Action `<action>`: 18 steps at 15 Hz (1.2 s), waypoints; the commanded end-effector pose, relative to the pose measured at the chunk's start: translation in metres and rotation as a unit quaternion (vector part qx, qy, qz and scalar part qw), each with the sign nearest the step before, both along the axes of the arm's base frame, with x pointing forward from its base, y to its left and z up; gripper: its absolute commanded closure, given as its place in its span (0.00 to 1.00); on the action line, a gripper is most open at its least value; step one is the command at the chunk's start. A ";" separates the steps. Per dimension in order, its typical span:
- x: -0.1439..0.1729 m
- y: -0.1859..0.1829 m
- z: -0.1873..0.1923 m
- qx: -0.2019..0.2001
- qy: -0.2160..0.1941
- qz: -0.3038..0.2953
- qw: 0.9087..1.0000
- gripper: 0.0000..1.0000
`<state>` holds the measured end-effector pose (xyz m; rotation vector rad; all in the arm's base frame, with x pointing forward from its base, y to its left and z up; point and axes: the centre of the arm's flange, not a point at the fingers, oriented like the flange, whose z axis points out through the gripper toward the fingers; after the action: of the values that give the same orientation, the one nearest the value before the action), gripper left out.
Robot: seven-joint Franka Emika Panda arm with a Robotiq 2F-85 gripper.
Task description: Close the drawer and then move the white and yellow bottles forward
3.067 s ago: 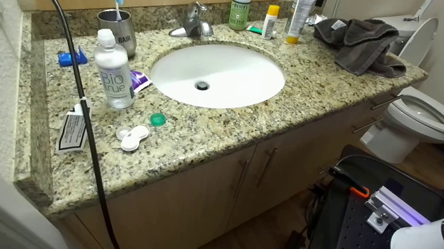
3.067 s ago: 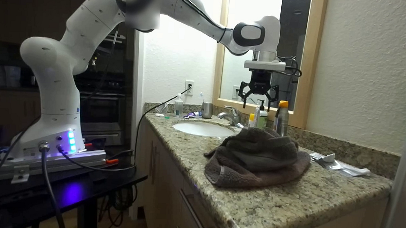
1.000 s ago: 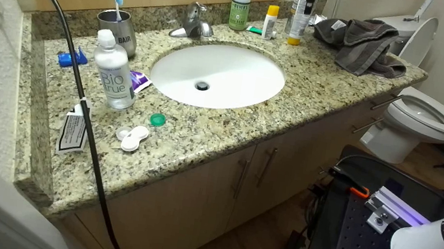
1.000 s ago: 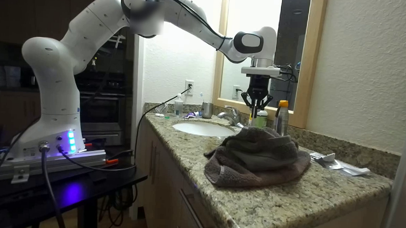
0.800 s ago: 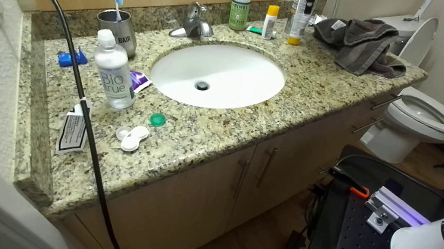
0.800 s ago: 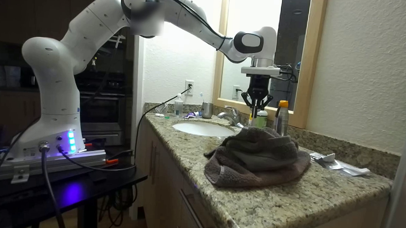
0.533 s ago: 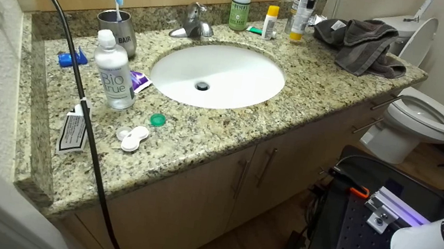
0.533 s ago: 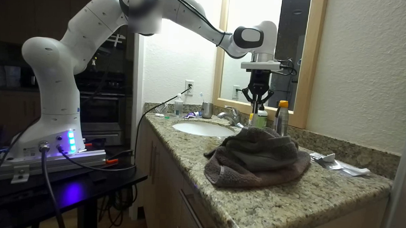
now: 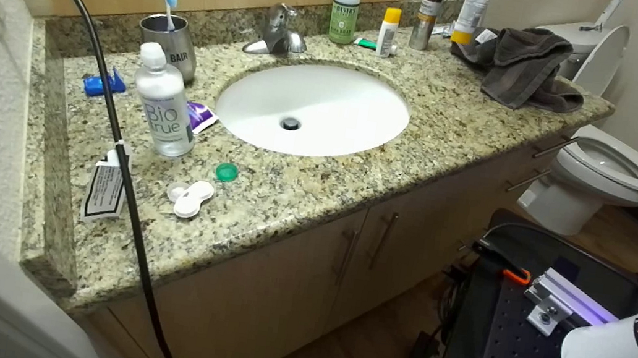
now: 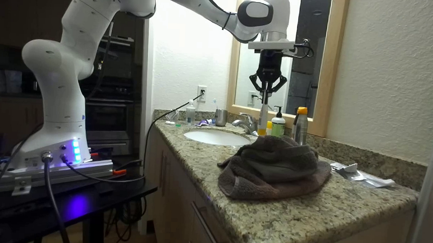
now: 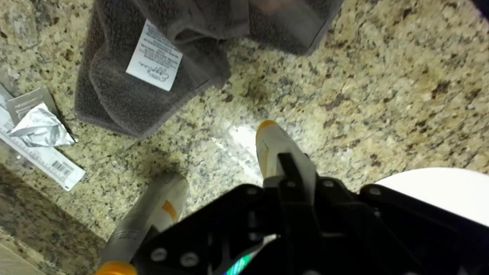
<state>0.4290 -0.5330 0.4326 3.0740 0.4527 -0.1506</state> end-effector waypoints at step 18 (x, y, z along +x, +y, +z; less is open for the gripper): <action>-0.096 0.099 -0.064 0.004 0.117 0.156 0.981 0.99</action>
<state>0.3636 -0.4567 0.3821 2.9850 0.8765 -0.4813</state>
